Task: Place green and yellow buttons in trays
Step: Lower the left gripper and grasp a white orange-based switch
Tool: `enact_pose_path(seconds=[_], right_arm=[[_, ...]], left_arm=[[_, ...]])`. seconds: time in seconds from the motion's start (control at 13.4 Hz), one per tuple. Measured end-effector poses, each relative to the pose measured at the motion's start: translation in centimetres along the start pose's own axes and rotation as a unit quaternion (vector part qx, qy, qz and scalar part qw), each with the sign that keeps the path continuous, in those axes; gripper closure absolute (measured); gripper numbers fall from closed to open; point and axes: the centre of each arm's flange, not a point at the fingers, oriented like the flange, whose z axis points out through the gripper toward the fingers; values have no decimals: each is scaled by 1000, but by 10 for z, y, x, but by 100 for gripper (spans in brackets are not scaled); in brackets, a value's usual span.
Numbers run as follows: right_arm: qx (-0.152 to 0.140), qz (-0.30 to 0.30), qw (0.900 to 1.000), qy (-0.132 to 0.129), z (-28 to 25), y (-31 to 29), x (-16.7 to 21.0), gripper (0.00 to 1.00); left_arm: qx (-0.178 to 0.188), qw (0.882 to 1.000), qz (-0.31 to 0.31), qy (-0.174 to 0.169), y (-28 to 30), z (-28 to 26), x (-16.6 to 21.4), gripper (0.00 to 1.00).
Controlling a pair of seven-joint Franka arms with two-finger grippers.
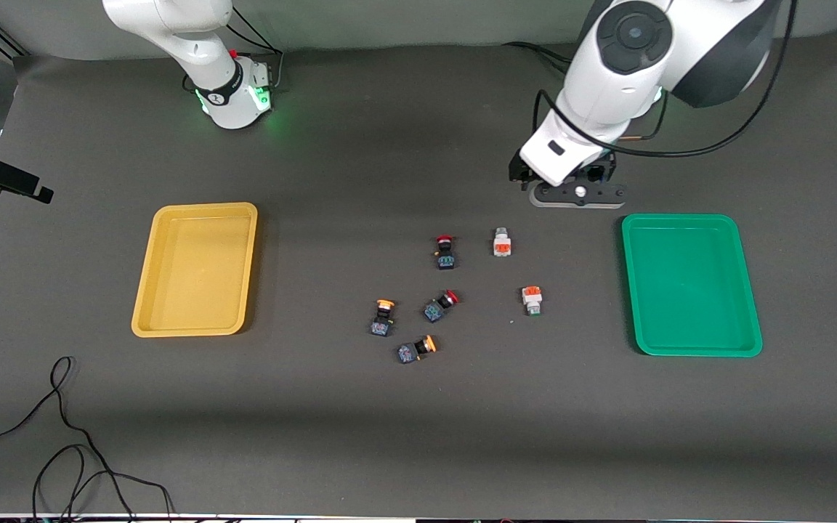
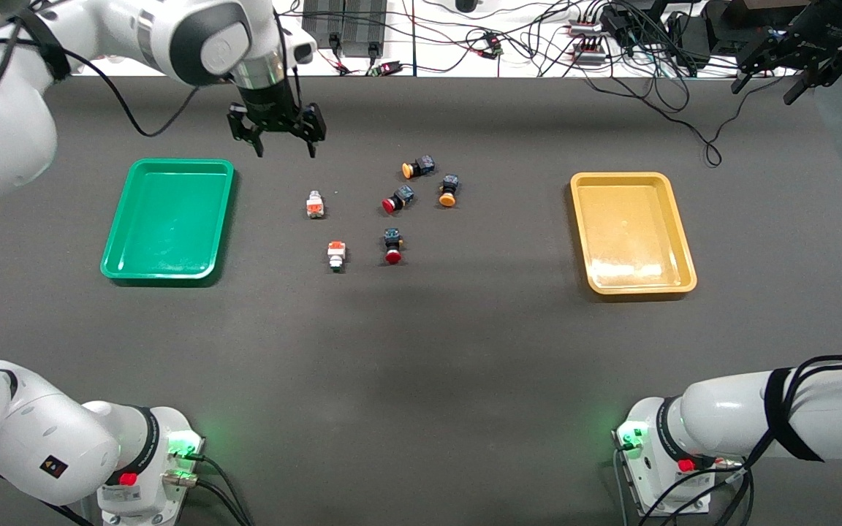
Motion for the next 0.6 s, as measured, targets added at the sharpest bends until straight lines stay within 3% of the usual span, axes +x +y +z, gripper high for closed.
enact_pose_path(seconds=[0.6], right_arm=[[0, 0, 1000, -1, 1, -1, 0, 0]], left_arm=[[7, 1000, 1, -1, 37, 182, 1, 0]])
